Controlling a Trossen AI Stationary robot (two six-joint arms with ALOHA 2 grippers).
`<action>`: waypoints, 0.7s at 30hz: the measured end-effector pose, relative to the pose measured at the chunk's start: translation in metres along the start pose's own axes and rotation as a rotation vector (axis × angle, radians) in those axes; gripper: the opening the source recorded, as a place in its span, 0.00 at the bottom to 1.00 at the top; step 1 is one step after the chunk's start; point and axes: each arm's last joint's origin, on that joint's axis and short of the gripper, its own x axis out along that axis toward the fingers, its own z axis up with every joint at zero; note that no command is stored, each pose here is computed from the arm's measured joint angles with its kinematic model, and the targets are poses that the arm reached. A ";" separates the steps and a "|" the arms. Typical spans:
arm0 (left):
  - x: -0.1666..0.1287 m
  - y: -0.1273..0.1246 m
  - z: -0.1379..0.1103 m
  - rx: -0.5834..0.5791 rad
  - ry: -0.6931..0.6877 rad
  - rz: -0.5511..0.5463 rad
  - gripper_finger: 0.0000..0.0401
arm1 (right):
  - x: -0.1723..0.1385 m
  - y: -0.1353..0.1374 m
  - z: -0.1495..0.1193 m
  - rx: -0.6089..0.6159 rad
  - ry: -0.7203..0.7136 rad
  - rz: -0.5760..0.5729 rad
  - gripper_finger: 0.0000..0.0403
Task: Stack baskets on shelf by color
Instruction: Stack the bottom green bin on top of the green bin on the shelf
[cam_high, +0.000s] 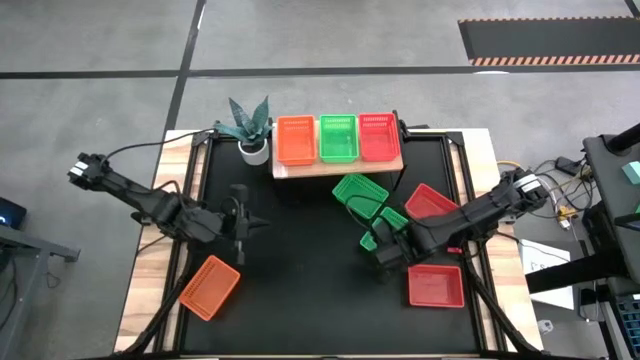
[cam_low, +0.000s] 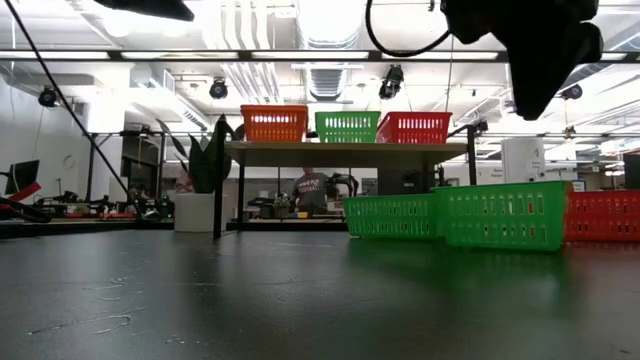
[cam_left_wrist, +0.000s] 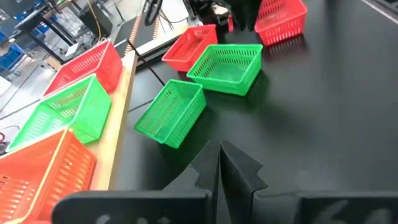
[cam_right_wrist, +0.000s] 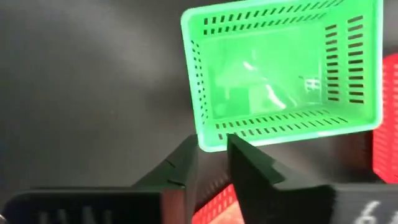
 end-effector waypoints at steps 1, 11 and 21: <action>-0.001 0.000 -0.002 0.005 0.001 0.001 0.00 | 0.000 0.001 0.001 0.007 0.000 0.009 0.23; -0.004 0.002 0.000 0.008 -0.027 0.007 0.00 | 0.019 0.008 0.010 0.013 0.023 0.012 0.39; -0.002 0.002 0.000 0.032 -0.024 0.007 0.00 | 0.063 0.016 0.020 -0.046 0.075 -0.104 0.40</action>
